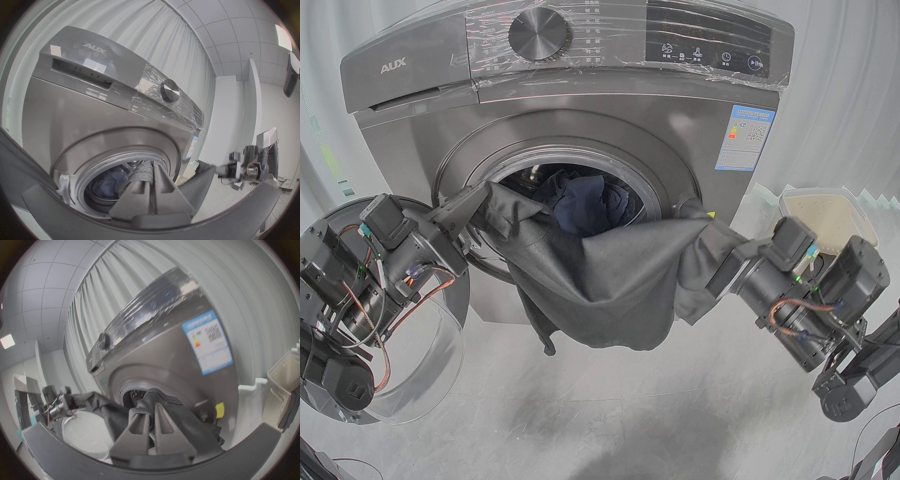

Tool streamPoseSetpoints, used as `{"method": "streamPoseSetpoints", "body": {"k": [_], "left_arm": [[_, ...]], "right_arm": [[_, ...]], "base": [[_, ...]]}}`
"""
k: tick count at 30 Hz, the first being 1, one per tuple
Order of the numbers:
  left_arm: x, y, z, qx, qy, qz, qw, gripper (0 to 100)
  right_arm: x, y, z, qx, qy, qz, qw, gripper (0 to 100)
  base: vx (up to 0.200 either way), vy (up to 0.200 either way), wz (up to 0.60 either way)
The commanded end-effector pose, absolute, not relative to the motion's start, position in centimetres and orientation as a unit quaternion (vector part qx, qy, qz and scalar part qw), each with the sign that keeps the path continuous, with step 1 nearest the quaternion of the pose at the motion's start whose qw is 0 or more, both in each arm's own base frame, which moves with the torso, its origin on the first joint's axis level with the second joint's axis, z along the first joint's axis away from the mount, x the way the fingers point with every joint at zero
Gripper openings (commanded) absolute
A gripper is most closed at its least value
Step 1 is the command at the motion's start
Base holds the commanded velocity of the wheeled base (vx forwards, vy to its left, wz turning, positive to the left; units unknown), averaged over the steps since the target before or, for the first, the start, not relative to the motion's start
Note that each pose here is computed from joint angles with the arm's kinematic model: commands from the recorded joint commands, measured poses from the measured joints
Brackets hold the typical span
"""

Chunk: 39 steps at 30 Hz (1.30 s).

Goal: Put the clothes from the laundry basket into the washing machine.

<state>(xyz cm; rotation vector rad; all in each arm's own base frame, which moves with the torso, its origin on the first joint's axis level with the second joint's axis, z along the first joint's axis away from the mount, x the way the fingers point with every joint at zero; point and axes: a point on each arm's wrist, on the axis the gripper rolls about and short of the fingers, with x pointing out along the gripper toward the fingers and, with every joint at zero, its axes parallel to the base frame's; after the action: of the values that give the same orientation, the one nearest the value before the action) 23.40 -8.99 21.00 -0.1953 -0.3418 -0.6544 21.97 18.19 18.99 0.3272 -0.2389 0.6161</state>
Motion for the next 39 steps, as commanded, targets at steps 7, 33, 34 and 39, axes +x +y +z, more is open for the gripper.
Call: {"method": "streamPoseSetpoints", "body": {"k": [7,33,34,39], "left_arm": [[25.0,-12.0,22.3,-0.109,-0.195,-0.338,0.914,0],[23.9,-13.8,22.8,-0.122,-0.202,-0.359,0.903,0],[23.8,-13.9,22.8,-0.122,-0.202,-0.361,0.902,0],[23.5,-14.2,23.0,-0.124,-0.203,-0.367,0.899,0]], "right_arm": [[22.5,22.6,9.4,0.099,0.039,0.335,0.936,100],[30.8,29.5,0.6,0.074,0.04,0.325,0.942,100],[31.0,29.7,0.7,0.078,0.033,0.326,0.942,100],[32.1,30.7,1.1,0.087,0.011,0.327,0.941,100]], "base": [[0.0,0.0,0.0],[0.0,0.0,0.0],[0.0,0.0,0.0],[0.0,0.0,0.0]]}}
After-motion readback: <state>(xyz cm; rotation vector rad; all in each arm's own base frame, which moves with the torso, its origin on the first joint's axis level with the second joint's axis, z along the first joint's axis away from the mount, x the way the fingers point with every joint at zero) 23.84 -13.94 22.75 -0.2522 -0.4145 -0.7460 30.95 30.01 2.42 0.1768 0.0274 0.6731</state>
